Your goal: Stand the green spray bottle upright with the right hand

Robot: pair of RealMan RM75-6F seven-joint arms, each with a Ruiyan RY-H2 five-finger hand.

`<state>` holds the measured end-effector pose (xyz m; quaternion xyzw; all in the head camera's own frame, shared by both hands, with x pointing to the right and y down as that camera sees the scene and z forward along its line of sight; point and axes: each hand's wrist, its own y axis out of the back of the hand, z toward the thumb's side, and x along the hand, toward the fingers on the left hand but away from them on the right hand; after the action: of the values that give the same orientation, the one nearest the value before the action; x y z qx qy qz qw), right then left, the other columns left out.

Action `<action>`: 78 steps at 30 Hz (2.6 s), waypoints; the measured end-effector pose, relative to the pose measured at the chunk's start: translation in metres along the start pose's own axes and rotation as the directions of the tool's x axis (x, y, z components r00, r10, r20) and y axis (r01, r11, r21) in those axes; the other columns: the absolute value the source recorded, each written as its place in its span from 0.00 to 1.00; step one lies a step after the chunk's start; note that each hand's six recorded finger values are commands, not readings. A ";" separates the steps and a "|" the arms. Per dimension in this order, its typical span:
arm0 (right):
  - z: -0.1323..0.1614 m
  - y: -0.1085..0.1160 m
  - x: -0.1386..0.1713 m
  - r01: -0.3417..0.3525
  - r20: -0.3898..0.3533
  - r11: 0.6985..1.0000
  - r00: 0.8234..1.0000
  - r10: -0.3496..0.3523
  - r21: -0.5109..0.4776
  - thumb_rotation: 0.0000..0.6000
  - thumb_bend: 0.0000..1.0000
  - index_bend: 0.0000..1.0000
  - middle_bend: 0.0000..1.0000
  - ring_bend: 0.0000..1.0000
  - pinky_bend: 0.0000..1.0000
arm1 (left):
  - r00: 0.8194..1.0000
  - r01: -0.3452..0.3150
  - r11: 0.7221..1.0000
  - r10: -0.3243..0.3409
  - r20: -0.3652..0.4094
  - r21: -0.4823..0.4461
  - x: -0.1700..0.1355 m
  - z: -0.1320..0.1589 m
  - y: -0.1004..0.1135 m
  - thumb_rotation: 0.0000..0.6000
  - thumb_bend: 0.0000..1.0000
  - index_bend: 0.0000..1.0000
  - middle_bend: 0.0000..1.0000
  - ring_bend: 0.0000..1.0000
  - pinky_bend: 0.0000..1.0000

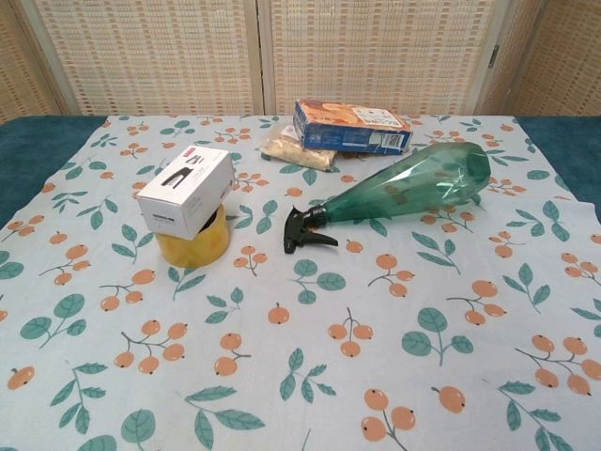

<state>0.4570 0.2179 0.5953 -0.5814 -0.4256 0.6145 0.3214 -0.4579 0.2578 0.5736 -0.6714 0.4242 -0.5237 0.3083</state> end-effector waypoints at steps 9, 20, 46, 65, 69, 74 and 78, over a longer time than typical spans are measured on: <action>0.000 0.001 0.000 0.003 -0.001 1.000 1.000 -0.003 -0.007 1.00 0.00 0.08 0.05 0.00 0.00 | 1.000 0.001 1.000 -0.001 0.003 0.000 -0.001 0.001 0.000 1.00 0.28 0.00 0.00 0.00 0.08; 0.011 0.013 -0.016 0.065 -0.061 0.998 0.996 -0.064 0.008 1.00 0.00 0.16 0.09 0.00 0.00 | 1.000 0.000 1.000 0.000 0.001 -0.007 -0.001 0.001 0.000 1.00 0.28 0.00 0.00 0.00 0.08; 0.300 -0.009 -0.146 0.239 -0.648 0.782 0.717 0.257 0.576 1.00 0.00 0.23 0.19 0.00 0.00 | 1.000 0.019 0.999 -0.020 -0.020 -0.033 0.002 -0.006 0.001 1.00 0.28 0.00 0.00 0.00 0.08; 0.326 -0.078 -0.176 0.162 -0.550 0.727 0.765 0.335 0.668 1.00 0.00 0.25 0.22 0.00 0.00 | 1.000 0.002 0.998 -0.003 -0.018 -0.058 0.004 -0.005 0.007 1.00 0.28 0.00 0.00 0.00 0.07; 0.328 -0.087 -0.181 0.147 -0.538 0.727 0.771 0.340 0.671 1.00 0.00 0.24 0.22 0.00 0.00 | 1.000 0.003 0.998 -0.005 -0.026 -0.062 0.004 -0.007 0.007 1.00 0.28 0.00 0.00 0.00 0.07; 0.332 -0.097 -0.182 0.132 -0.533 0.728 0.769 0.352 0.672 1.00 0.00 0.24 0.22 0.00 0.00 | 1.000 0.002 0.998 -0.003 -0.027 -0.064 0.005 -0.007 0.007 1.00 0.28 0.00 0.00 0.00 0.07; 0.339 -0.105 -0.181 0.111 -0.529 0.744 0.771 0.354 0.659 1.00 0.00 0.24 0.23 0.00 0.00 | 1.000 0.007 0.998 -0.009 -0.029 -0.065 0.005 -0.007 0.007 1.00 0.28 0.00 0.00 0.00 0.07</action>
<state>0.1332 0.0513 0.7561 -0.6277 -0.0091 0.5157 0.5831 -0.4662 0.2509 0.5718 -0.6750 0.4428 -0.5206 0.2778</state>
